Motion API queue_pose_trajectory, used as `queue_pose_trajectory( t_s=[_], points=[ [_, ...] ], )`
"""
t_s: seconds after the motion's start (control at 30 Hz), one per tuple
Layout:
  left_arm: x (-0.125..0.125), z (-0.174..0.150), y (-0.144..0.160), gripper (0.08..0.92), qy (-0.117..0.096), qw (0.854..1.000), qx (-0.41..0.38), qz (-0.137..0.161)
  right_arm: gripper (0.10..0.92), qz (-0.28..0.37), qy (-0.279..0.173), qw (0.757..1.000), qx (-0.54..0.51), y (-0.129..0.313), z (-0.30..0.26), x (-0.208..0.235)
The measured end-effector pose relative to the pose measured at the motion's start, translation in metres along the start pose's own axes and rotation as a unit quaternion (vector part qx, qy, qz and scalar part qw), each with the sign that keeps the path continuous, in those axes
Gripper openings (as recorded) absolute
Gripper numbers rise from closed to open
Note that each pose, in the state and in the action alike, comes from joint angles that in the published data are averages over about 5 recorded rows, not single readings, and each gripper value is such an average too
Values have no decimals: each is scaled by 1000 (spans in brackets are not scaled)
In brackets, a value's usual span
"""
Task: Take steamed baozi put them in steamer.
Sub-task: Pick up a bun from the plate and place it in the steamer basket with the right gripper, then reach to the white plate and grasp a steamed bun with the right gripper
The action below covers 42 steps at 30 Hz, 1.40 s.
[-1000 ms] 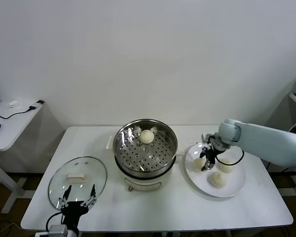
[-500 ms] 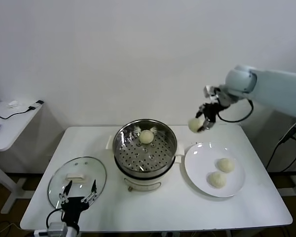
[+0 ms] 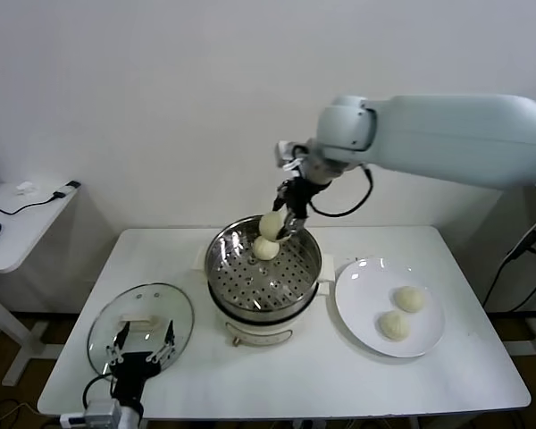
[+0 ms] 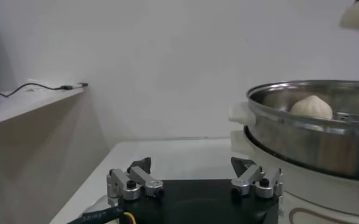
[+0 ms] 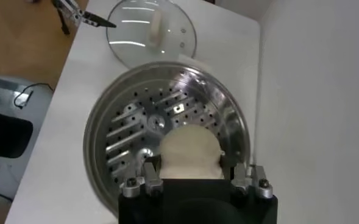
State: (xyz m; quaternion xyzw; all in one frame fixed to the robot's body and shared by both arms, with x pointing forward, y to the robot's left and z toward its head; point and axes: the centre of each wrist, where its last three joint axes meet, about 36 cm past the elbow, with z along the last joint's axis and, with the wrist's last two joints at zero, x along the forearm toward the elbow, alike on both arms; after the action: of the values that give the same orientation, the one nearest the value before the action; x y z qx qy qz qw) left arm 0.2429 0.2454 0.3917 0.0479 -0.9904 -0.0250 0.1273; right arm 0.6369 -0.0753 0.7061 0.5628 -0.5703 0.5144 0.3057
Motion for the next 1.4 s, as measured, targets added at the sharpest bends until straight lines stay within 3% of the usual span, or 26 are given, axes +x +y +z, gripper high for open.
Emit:
queue_pose_trajectory(
  t_s=[0.57, 0.83, 0.93, 1.13, 1.4],
  points=[
    [-6, 5, 2, 823, 8, 1000, -1, -2, 656, -11, 7, 1000, -15, -2, -34, -118],
    [-7, 5, 3, 823, 10, 1000, -3, -1, 725, -12, 7, 1000, -21, 0, -41, -147],
    [-7, 5, 3, 823, 11, 1000, -2, 0, 793, -10, 7, 1000, -21, 0, -41, -150],
    [-6, 4, 2, 823, 10, 1000, -1, 1, 822, -9, 4, 1000, -10, -3, -38, -145],
    [-5, 0, 1, 823, 6, 1000, -1, 2, 823, -8, -14, 1000, 16, -22, -10, -77]
  ],
)
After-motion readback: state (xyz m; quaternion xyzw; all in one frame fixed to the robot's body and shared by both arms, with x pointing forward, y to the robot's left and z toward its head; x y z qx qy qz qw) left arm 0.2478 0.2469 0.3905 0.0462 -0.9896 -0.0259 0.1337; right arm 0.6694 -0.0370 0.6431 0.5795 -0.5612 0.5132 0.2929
